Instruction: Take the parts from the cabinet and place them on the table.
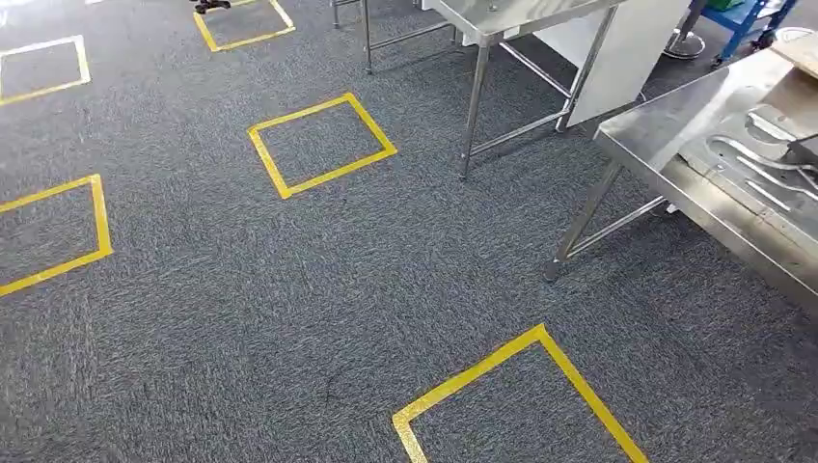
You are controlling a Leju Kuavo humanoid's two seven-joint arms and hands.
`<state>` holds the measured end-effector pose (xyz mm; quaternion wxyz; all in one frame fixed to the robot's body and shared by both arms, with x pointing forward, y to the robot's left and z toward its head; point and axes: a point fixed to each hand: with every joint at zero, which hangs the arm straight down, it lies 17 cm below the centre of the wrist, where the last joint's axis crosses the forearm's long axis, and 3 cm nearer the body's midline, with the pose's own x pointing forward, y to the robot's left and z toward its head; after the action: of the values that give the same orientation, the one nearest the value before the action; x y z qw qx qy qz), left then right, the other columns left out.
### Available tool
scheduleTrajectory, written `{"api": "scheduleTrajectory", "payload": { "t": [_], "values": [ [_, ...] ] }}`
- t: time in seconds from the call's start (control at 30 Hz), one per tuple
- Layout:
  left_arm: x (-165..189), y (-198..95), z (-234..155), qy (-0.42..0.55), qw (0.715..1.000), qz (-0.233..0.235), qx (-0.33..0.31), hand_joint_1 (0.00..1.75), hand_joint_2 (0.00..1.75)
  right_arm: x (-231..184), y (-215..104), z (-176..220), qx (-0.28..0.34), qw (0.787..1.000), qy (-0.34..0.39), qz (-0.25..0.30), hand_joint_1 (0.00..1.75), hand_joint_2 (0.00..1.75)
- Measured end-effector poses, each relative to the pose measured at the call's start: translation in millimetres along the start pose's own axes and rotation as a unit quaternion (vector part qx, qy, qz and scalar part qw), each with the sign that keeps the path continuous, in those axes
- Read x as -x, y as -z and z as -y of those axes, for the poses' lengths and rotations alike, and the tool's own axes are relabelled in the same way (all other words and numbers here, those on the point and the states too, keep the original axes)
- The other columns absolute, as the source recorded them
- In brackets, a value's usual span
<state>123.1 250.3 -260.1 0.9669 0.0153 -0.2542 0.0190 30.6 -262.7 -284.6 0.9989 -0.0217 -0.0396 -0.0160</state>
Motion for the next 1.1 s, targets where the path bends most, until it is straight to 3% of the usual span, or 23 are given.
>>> {"api": "scheduleTrajectory", "payload": {
  "t": [0.33, 1.1],
  "values": [
    [2, 0, 0, 0.012, 1.0, -0.003, 0.005, 0.0, 0.0, 4, -2, -17, -0.012, 1.0, -0.004, -0.003, 0.0, 0.0],
    [11, -2, 0, 0.077, 0.997, -0.011, 0.013, 0.0, 0.0, -5, 0, -3, -0.001, 1.0, -0.017, 0.003, 0.0, 0.0]
  ]
}}
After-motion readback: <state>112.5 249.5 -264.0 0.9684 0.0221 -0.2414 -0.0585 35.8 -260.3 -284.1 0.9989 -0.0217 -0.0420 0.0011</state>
